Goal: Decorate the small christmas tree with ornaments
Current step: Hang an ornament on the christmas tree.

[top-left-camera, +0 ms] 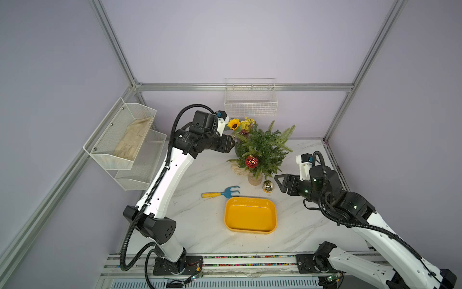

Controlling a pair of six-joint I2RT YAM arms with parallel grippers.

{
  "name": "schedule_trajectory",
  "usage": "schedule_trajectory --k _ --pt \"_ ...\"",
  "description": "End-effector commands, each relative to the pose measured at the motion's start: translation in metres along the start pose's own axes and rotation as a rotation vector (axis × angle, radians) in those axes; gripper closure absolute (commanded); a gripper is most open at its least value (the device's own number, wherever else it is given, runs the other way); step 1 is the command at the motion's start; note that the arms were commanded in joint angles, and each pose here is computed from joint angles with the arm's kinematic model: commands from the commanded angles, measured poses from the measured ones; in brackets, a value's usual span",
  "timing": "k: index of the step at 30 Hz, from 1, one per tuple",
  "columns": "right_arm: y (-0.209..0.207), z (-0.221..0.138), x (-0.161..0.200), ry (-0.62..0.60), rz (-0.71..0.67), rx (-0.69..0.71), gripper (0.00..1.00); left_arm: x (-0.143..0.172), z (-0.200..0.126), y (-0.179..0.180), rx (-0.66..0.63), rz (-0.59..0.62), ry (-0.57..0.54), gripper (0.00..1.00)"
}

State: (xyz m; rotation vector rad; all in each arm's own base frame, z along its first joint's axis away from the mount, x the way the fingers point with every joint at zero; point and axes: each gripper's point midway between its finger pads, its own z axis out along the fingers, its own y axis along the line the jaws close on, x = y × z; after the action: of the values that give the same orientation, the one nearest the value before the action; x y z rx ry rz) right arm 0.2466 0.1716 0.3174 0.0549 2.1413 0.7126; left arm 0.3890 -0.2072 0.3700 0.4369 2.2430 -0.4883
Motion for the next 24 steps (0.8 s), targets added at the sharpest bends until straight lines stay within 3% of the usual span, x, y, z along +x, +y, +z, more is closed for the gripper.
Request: schedule_trajectory --k 1,24 --pt "-0.004 0.000 0.001 0.000 0.009 0.013 0.27 -0.011 -0.006 -0.004 0.024 0.001 -0.048 0.58" --pt "-0.003 -0.001 0.001 0.001 0.012 0.009 0.27 0.013 0.014 -0.003 0.050 -0.023 0.013 0.58"
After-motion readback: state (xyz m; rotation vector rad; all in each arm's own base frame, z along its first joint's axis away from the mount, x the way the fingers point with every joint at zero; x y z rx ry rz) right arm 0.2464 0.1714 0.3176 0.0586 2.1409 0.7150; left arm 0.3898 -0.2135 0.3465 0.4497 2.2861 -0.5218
